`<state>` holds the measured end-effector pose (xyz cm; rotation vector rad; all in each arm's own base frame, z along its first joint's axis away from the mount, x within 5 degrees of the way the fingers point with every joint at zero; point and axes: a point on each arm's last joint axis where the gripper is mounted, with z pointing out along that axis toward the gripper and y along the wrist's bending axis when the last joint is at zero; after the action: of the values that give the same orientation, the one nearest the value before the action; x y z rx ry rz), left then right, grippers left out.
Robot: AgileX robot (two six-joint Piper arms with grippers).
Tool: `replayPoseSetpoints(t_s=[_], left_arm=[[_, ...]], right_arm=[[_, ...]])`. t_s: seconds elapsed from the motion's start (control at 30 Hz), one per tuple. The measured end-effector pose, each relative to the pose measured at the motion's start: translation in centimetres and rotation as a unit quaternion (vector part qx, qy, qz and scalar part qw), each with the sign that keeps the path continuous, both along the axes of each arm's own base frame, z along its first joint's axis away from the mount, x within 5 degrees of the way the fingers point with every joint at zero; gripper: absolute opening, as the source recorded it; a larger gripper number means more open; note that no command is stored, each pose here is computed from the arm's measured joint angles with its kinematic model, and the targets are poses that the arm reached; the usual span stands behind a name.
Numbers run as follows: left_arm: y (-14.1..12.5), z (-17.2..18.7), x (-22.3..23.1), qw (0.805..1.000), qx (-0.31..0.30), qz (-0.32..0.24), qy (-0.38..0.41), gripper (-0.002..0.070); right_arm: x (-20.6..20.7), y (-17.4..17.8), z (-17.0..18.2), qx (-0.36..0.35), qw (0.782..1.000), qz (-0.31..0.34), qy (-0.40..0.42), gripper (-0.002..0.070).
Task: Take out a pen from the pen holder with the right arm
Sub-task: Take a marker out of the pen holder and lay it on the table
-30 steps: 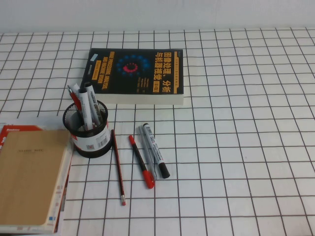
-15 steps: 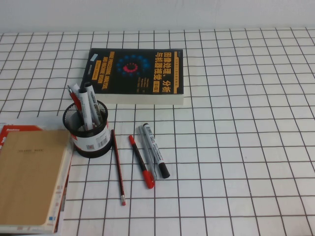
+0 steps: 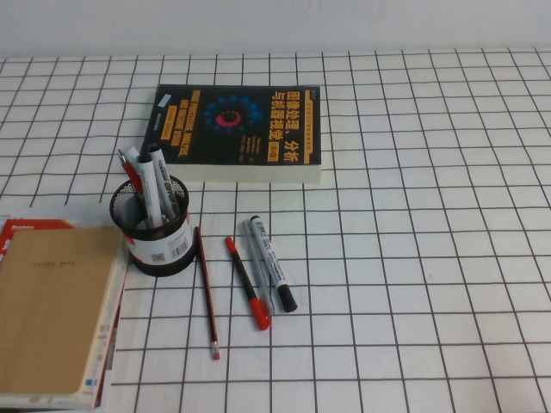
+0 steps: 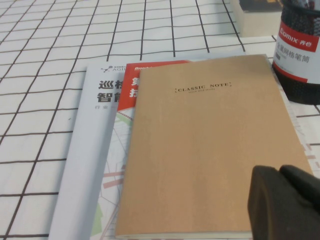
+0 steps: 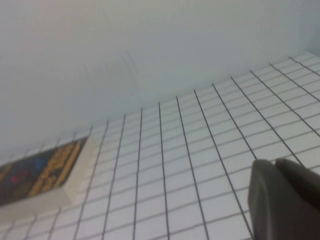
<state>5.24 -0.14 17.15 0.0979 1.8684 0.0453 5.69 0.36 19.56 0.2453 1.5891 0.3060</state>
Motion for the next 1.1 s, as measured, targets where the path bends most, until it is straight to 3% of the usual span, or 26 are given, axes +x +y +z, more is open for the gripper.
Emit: replayPoseSetpoints(t_s=[0.43, 0.63, 0.83, 1.1], left_arm=[[0.0, 0.0, 0.0, 1.000, 0.000, 0.000, 0.000, -0.0004], [0.0, 0.0, 0.0, 1.000, 0.000, 0.000, 0.000, -0.0004], [0.0, 0.0, 0.0, 1.000, 0.000, 0.000, 0.000, -0.0004], [0.0, 0.0, 0.0, 1.000, 0.000, 0.000, 0.000, -0.0004]], right_arm=[[0.0, -0.2, 0.6, 0.090, 0.995, -0.008, -0.031, -0.0016], [-0.3, 0.6, 2.1, 0.111, 0.993, 0.030, 0.009, -0.0016], [0.4, 2.0, 6.4, 0.094, 0.982, 0.094, 0.134, -0.0016], [3.6, 2.4, 9.6, 0.014, 0.945, 0.133, 0.300, -0.0016]])
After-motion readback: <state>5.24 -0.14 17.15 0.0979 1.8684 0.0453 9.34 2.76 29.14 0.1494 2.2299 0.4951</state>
